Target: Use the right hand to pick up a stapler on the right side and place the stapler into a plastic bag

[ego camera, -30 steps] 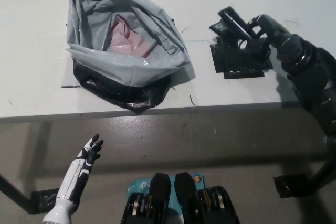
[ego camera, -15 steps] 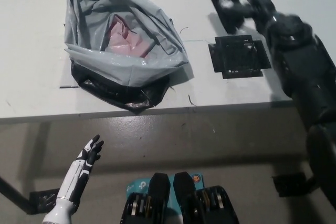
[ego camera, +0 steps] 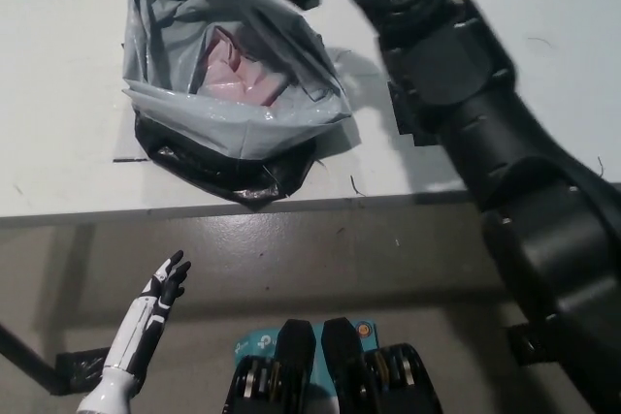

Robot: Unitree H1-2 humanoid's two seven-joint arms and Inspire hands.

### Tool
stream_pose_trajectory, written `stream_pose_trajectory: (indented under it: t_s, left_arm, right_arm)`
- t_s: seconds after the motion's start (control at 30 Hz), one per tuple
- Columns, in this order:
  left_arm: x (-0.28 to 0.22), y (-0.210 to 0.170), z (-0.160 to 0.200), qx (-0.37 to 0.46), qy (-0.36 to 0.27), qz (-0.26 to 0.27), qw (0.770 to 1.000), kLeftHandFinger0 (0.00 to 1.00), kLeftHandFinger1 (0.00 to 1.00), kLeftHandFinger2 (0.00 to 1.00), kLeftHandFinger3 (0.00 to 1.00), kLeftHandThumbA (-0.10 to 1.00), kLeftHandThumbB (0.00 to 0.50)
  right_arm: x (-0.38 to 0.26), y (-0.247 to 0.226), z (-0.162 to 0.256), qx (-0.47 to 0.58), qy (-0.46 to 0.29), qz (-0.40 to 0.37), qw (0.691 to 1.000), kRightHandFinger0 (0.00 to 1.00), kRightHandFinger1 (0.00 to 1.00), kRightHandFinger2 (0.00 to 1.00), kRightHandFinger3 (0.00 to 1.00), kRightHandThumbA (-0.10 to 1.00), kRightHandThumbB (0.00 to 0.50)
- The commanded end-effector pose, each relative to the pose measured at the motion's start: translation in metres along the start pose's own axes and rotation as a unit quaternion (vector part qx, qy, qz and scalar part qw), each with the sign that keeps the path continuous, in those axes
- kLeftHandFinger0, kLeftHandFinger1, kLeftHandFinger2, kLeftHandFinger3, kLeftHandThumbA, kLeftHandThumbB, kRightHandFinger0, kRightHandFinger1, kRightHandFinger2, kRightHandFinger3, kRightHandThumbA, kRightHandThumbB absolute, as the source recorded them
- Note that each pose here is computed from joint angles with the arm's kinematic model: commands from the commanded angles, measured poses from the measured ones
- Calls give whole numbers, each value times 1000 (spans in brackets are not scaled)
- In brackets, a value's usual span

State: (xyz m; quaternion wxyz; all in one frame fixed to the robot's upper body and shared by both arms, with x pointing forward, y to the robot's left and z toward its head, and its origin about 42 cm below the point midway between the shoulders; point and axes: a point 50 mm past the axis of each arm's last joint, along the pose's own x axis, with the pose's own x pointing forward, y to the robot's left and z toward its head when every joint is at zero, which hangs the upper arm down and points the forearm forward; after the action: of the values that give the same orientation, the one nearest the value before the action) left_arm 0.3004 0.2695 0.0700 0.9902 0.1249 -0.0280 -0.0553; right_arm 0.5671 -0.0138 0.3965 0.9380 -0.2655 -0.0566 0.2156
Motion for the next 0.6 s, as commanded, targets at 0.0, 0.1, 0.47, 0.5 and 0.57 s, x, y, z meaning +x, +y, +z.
stream_pose_trajectory:
  t_s: [0.0, 0.1, 0.47, 0.5, 0.57]
  left_arm:
    - [3, 1, 10, 6, -29, -16, 999, 1000, 1000, 1000, 1000, 1000, 500]
    - [2, 0, 11, 7, -34, -18, 999, 1000, 1000, 1000, 1000, 1000, 500]
    - [2, -5, 15, 15, -45, -26, 999, 1000, 1000, 1000, 1000, 1000, 500]
    - [3, -5, 16, 15, -47, -27, 998, 1000, 1000, 1000, 1000, 1000, 500]
    - [3, -6, 17, 14, -50, -29, 998, 1000, 1000, 1000, 1000, 1000, 500]
  right_arm:
    - [7, 13, 80, -83, -67, -14, 994, 158, 553, 788, 355, 417, 173]
    - [10, 27, 80, -120, -75, -7, 990, 103, 541, 823, 472, 432, 158]
    - [13, 56, 60, -227, -66, -7, 972, 0, 296, 564, 419, 328, 105]
    - [13, 59, 57, -233, -67, -7, 970, 0, 299, 566, 420, 326, 100]
    - [13, 62, 53, -242, -70, -8, 968, 0, 265, 516, 391, 330, 97]
